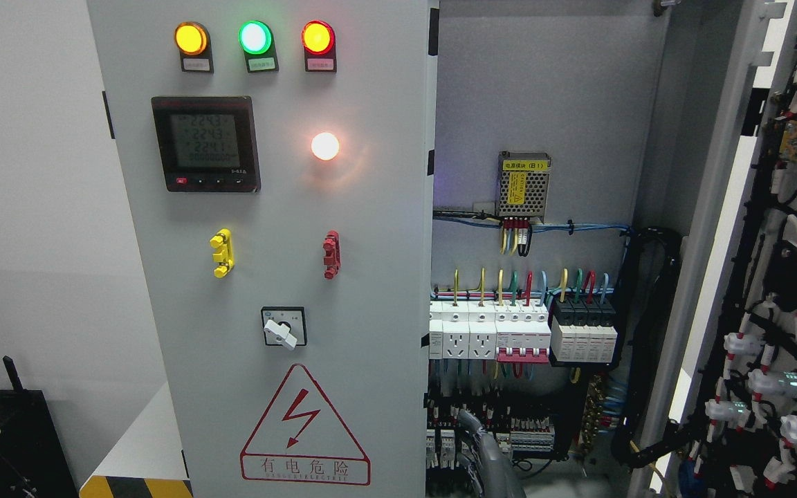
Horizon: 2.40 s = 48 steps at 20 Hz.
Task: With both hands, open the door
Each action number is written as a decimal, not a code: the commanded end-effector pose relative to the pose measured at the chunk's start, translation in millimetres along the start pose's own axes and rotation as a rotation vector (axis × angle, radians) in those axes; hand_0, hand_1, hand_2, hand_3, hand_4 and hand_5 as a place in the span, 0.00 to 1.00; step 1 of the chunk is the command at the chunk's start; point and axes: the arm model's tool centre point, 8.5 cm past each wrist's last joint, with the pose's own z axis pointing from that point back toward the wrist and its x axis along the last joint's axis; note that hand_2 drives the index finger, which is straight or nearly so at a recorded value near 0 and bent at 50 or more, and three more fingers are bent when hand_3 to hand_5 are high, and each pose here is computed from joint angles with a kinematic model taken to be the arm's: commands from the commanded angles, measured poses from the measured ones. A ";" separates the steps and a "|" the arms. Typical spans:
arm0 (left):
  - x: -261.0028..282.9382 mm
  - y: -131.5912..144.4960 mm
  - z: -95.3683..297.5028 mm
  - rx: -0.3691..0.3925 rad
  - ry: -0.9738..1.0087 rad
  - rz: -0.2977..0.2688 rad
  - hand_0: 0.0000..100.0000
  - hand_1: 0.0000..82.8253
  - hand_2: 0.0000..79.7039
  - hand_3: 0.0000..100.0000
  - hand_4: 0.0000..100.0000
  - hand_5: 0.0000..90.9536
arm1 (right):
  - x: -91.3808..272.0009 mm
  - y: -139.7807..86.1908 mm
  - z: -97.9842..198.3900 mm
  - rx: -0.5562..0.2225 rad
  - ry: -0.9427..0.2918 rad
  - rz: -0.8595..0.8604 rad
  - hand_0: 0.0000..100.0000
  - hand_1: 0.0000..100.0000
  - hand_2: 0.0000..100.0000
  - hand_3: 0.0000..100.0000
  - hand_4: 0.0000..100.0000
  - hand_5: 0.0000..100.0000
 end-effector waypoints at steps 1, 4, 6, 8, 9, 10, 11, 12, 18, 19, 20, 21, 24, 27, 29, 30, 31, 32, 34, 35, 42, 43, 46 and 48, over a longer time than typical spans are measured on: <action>-8.0 0.6 0.8 0.002 0.023 0.003 0.12 0.47 0.00 0.00 0.00 0.00 | -6.3 -5.0 -10.3 -0.012 0.026 0.012 0.05 0.00 0.00 0.00 0.00 0.00; -8.0 0.6 0.8 0.002 0.023 0.003 0.12 0.47 0.00 0.00 0.00 0.00 | -3.4 -5.6 -15.3 -0.009 0.027 0.017 0.05 0.00 0.00 0.00 0.00 0.00; -8.0 0.6 0.8 0.002 0.023 0.003 0.12 0.47 0.00 0.00 0.00 0.00 | -1.5 -4.3 -17.1 -0.005 0.024 0.019 0.05 0.00 0.00 0.00 0.00 0.00; -8.0 0.6 0.8 0.002 0.023 0.003 0.12 0.47 0.00 0.00 0.00 0.00 | -0.4 -3.7 -18.0 -0.003 0.021 0.020 0.05 0.00 0.00 0.00 0.00 0.00; -8.0 0.6 0.8 0.002 0.023 0.003 0.12 0.47 0.00 0.00 0.00 0.00 | -0.5 -3.8 -18.4 -0.003 0.023 0.021 0.05 0.00 0.00 0.00 0.00 0.00; -8.0 0.6 0.8 0.002 0.023 0.003 0.12 0.47 0.00 0.00 0.00 0.00 | -0.7 -3.3 -18.8 -0.001 0.025 0.021 0.05 0.00 0.00 0.00 0.00 0.00; -8.0 0.6 0.8 0.002 0.023 0.003 0.12 0.47 0.00 0.00 0.00 0.00 | -0.9 -2.8 -18.8 0.000 0.025 0.022 0.05 0.00 0.00 0.00 0.00 0.00; -8.0 0.6 0.8 0.002 0.023 0.003 0.12 0.47 0.00 0.00 0.00 0.00 | -0.4 -2.7 -19.3 0.001 0.025 0.022 0.05 0.00 0.00 0.00 0.00 0.00; -8.0 0.6 0.8 0.002 0.023 0.003 0.12 0.47 0.00 0.00 0.00 0.00 | 2.0 -5.9 -22.9 -0.001 0.020 0.032 0.05 0.00 0.00 0.00 0.00 0.00; -8.0 0.6 0.8 0.002 0.023 0.003 0.12 0.47 0.00 0.00 0.00 0.00 | 3.6 -5.6 -23.9 0.000 0.018 0.032 0.05 0.00 0.00 0.00 0.00 0.00; -8.0 0.6 0.8 0.002 0.023 0.003 0.12 0.47 0.00 0.00 0.00 0.00 | 3.7 -6.3 -24.2 0.000 0.018 0.034 0.05 0.00 0.00 0.00 0.00 0.00; -8.0 0.6 0.8 0.002 0.023 0.003 0.12 0.47 0.00 0.00 0.00 0.00 | 4.7 -6.6 -24.6 0.000 0.015 0.036 0.05 0.00 0.00 0.00 0.00 0.00; -8.0 0.6 0.8 0.002 0.023 0.003 0.12 0.47 0.00 0.00 0.00 0.00 | 8.2 -7.6 -28.1 0.002 0.008 0.040 0.05 0.00 0.00 0.00 0.00 0.00; -8.0 0.6 0.8 0.002 0.023 0.003 0.12 0.47 0.00 0.00 0.00 0.00 | 11.7 -7.2 -32.9 0.007 0.001 0.045 0.05 0.00 0.00 0.00 0.00 0.00; -8.0 0.6 0.8 0.002 0.023 0.003 0.12 0.47 0.00 0.00 0.00 0.00 | 11.3 -7.4 -33.4 0.006 0.003 0.046 0.05 0.00 0.00 0.00 0.00 0.00; -8.0 0.6 0.8 0.002 0.023 0.003 0.12 0.47 0.00 0.00 0.00 0.00 | 10.9 -6.9 -33.3 0.008 0.006 0.046 0.05 0.00 0.00 0.00 0.00 0.00; -8.0 0.6 0.8 0.002 0.023 0.003 0.12 0.47 0.00 0.00 0.00 0.00 | 10.9 -6.1 -33.4 0.010 0.009 0.045 0.05 0.00 0.00 0.00 0.00 0.00; -8.0 0.6 0.8 0.002 0.023 0.003 0.12 0.47 0.00 0.00 0.00 0.00 | 10.7 -6.6 -33.3 0.009 0.011 0.047 0.05 0.00 0.00 0.00 0.00 0.00; -8.0 0.6 0.8 0.002 0.023 0.003 0.12 0.47 0.00 0.00 0.00 0.00 | 10.4 -5.5 -33.7 0.014 0.013 0.046 0.05 0.00 0.00 0.00 0.00 0.00; -8.0 0.6 0.8 0.002 0.023 0.003 0.12 0.47 0.00 0.00 0.00 0.00 | 11.1 -5.7 -34.6 0.013 0.012 0.047 0.05 0.00 0.00 0.00 0.00 0.00; -8.0 0.6 0.8 0.002 0.023 0.003 0.12 0.47 0.00 0.00 0.00 0.00 | 11.7 -7.3 -37.3 0.011 0.011 0.048 0.05 0.00 0.00 0.00 0.00 0.00; -8.0 0.6 0.8 0.002 0.023 0.003 0.12 0.47 0.00 0.00 0.00 0.00 | 11.8 -7.4 -37.7 0.011 0.012 0.046 0.05 0.00 0.00 0.00 0.00 0.00; -8.0 0.6 0.8 0.002 0.023 0.003 0.12 0.47 0.00 0.00 0.00 0.00 | 12.6 -7.0 -39.4 0.013 0.011 0.045 0.05 0.00 0.00 0.00 0.00 0.00; -8.0 0.6 0.8 0.002 0.023 0.003 0.12 0.47 0.00 0.00 0.00 0.00 | 13.6 -6.4 -40.3 0.015 0.009 0.044 0.05 0.00 0.00 0.00 0.00 0.00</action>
